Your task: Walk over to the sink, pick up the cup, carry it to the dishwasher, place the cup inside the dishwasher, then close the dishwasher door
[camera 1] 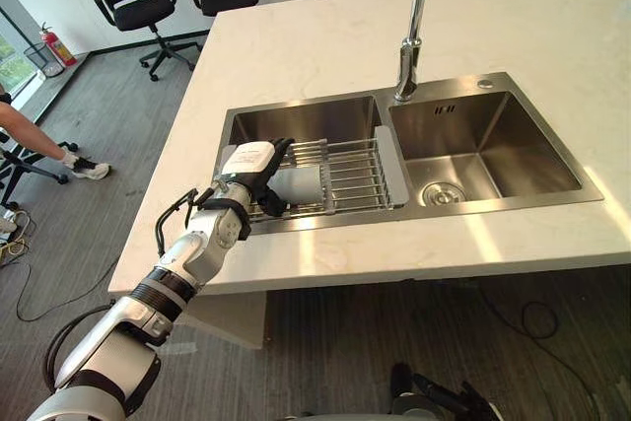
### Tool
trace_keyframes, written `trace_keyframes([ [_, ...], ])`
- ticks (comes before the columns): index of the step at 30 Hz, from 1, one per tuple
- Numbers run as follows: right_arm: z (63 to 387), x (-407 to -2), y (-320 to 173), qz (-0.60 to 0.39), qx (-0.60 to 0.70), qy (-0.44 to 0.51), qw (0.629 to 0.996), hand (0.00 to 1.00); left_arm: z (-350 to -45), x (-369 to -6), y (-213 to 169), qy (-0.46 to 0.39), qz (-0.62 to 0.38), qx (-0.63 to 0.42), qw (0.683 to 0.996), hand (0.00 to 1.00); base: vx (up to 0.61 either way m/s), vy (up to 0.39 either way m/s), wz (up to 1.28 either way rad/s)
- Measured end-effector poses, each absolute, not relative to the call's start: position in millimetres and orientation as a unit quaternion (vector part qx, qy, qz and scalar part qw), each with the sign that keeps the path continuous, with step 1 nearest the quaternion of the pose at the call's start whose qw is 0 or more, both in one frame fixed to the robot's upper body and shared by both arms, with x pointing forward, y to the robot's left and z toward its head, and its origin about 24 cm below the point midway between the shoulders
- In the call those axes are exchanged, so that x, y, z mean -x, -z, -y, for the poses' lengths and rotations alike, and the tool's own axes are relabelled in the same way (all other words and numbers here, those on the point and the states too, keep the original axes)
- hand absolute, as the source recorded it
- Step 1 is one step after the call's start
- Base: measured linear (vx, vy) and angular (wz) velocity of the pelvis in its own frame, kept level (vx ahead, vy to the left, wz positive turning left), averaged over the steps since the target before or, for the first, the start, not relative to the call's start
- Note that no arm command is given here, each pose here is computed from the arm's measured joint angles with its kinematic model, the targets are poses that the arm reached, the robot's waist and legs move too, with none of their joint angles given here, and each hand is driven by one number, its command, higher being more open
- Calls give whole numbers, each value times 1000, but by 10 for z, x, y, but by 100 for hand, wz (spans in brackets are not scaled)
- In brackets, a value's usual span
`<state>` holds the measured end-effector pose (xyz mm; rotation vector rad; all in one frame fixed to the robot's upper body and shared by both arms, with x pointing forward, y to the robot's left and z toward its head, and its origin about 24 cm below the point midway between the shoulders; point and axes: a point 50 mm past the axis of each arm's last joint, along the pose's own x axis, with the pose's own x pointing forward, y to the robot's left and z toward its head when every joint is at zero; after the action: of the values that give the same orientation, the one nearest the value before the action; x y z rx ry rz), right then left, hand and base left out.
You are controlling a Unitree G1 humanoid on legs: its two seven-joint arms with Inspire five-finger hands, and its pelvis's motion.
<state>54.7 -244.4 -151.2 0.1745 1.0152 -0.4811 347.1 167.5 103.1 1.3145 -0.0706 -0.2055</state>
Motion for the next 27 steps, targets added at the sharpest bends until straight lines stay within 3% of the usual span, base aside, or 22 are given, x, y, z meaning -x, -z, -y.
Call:
trace_keyframes([
  [6,2448,-575,1509,-481,-81,229,843,100,-1642,-3503,-1007,109,19,-652,750,100,0,0,0],
  [20,2476,-732,1478,-476,-60,215,851,100,-1508,-3570,-1018,146,-14,-699,700,100,-3,-2,2],
  [21,2489,-740,1473,-475,-57,214,852,100,-1493,-3577,-1034,146,-13,-709,690,0,0,0,0],
  [27,2491,-772,1467,-476,-47,203,854,100,-1376,-3623,-1136,157,-6,-751,642,0,-37,-8,6],
])
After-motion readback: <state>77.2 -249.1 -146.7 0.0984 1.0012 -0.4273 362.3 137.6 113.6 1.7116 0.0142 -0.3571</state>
